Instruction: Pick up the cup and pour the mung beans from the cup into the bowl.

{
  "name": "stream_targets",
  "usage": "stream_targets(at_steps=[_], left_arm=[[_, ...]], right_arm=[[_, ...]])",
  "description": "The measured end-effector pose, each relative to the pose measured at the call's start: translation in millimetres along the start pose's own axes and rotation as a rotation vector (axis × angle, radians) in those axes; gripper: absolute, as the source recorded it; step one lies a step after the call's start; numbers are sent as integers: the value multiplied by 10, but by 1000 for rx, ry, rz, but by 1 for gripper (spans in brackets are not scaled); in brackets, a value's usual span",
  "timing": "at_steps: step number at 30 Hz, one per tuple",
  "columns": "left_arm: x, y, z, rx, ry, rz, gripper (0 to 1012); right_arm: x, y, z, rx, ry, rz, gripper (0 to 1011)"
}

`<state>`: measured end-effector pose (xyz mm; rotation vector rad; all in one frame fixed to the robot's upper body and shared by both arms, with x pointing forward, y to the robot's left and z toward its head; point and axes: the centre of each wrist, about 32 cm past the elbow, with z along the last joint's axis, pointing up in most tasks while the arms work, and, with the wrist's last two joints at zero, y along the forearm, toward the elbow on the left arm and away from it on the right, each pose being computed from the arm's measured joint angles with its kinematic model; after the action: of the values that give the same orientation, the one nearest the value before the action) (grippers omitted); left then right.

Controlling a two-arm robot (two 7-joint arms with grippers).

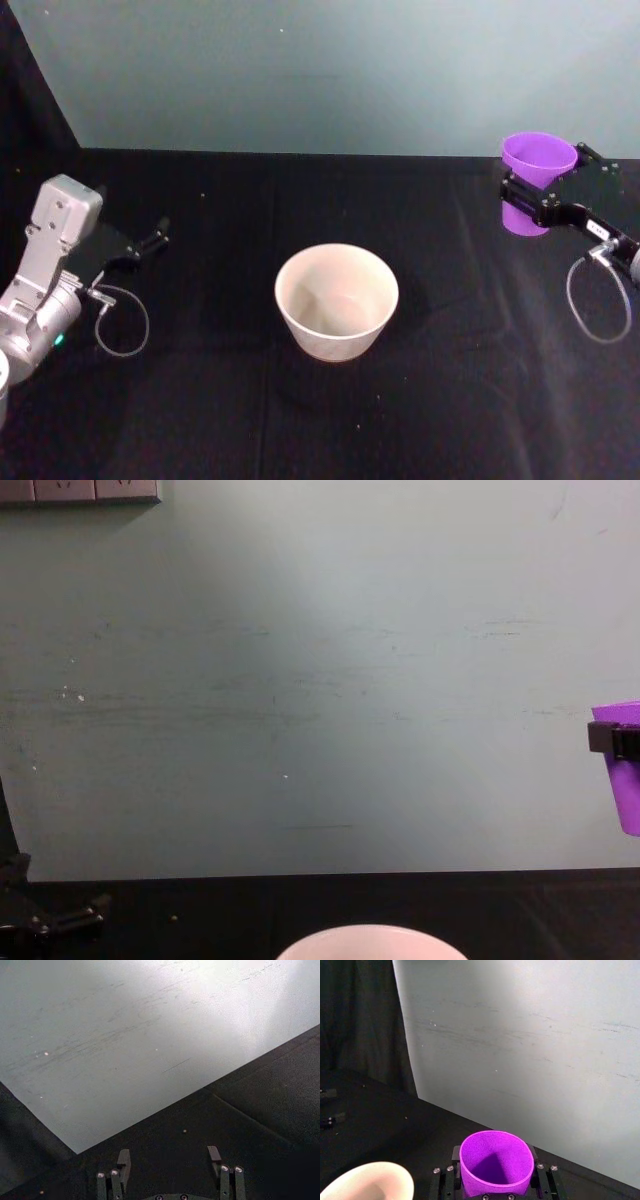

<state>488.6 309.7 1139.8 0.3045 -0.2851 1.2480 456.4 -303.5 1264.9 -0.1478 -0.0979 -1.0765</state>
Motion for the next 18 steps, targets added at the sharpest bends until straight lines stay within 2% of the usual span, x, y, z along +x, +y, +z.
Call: stream_targets(at_steps=[18], left_arm=[[0, 0, 0, 0, 0, 0, 1000]], right_arm=[[0, 0, 0, 0, 0, 0, 742]])
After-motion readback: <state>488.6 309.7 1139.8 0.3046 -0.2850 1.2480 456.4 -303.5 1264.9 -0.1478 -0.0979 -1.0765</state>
